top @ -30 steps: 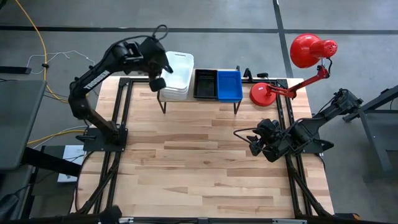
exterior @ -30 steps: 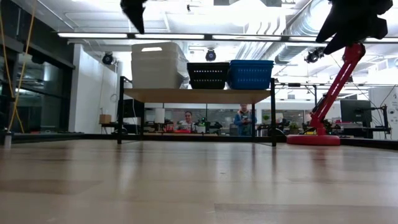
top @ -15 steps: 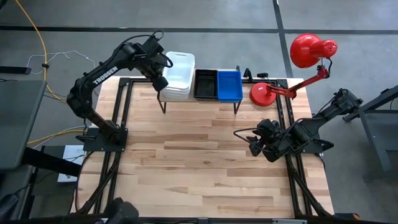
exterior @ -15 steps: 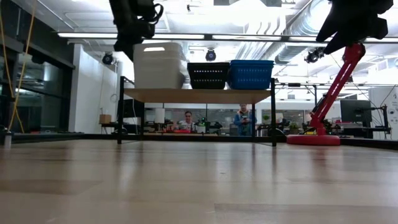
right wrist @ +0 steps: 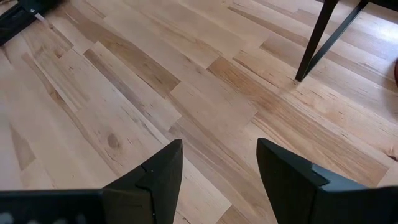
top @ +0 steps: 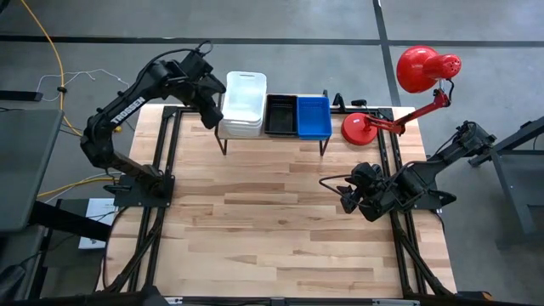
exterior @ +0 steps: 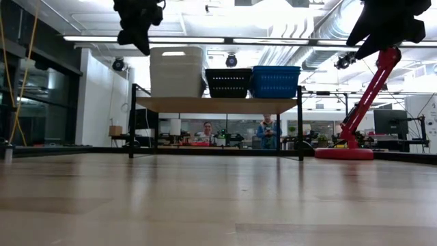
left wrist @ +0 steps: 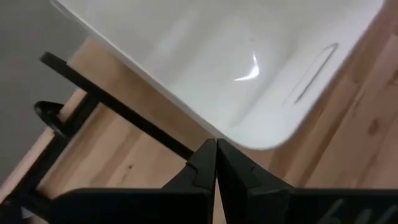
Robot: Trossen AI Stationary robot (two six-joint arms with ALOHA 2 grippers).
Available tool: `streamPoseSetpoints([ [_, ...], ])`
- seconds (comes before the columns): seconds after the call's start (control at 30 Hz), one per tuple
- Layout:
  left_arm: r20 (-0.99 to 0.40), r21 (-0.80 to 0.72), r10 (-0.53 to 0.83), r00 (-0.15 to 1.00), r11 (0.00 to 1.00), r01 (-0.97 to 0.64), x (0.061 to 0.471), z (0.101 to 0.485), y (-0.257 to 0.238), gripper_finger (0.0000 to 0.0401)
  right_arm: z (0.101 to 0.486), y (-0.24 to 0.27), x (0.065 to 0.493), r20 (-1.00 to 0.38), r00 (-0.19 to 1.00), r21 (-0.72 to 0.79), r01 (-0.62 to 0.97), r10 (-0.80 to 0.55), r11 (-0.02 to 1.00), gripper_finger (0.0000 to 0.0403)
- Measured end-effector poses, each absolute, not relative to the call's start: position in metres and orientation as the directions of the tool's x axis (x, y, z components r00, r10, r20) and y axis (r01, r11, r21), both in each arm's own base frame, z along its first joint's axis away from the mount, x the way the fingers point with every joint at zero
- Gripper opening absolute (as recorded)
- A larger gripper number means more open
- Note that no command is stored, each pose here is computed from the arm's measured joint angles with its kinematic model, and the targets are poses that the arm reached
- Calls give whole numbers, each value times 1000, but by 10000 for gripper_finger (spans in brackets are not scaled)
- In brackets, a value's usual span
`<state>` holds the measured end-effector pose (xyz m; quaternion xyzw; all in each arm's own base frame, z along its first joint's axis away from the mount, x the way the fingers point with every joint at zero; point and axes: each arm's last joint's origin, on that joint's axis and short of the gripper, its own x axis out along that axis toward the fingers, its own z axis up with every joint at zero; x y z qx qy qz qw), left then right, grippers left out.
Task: Stack baskets on shelf by color
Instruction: Stack the white bin on top of the other bins on the shelf
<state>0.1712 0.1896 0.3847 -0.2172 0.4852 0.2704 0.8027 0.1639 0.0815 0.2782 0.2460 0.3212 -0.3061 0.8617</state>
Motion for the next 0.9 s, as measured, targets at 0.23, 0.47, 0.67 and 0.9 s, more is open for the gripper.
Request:
streamPoseSetpoints([
  [0.23, -902, -32, 273, 334, 730, -682, 170, 385, 189, 0, 278, 82, 164, -704, 607, 229, 685, -369, 691, 192],
  [0.47, -896, -10, 313, 316, 696, -718, 173, 385, 191, 0, 278, 82, 164, -703, 609, 231, 685, -369, 691, 192],
  [0.67, -872, -10, 340, 352, 706, -708, 182, 387, 189, 0, 278, 82, 164, -701, 609, 231, 685, -370, 691, 192],
  [0.9, -878, -8, 323, 353, 728, -686, 188, 387, 182, 0, 278, 82, 164, -701, 609, 231, 685, -370, 691, 192],
])
